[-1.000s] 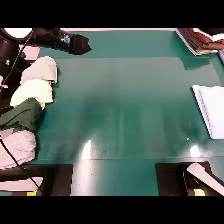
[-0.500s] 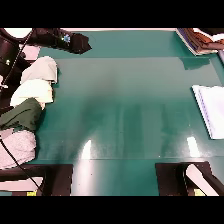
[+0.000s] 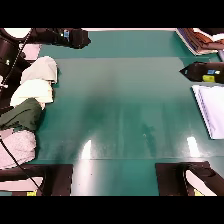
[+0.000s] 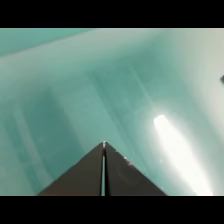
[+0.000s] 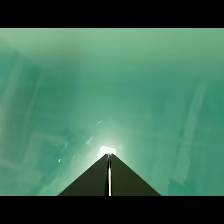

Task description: Fold the shirts.

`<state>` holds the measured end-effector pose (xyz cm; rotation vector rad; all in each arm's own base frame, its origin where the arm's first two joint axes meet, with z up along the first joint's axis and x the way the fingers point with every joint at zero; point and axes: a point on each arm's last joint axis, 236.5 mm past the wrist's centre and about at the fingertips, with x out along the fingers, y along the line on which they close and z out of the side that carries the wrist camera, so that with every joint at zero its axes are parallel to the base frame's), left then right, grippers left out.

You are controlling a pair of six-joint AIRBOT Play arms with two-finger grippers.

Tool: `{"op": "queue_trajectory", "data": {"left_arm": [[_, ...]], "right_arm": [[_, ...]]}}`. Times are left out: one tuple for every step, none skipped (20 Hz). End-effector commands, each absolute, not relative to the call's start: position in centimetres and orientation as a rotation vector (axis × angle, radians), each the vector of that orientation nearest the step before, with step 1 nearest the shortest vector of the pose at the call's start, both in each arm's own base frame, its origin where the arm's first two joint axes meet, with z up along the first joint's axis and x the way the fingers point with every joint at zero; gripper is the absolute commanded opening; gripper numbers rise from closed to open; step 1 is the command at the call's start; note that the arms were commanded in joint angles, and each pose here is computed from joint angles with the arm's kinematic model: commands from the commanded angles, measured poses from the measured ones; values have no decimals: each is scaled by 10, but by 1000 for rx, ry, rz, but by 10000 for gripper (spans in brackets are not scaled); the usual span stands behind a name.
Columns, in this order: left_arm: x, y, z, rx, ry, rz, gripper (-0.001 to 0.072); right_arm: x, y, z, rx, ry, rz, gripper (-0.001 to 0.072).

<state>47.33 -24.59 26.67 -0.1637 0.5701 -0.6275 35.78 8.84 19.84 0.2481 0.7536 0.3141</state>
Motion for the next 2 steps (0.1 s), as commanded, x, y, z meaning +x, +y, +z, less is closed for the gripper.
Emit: {"op": "queue_trajectory", "data": {"left_arm": [[479, -245, 275, -175, 528, -618, 26], [480, -245, 276, -177, 524, -617, 26]], "right_arm": [[351, 115, 199, 189, 753, 384, 17], [350, 116, 199, 186, 754, 388, 17]]}}
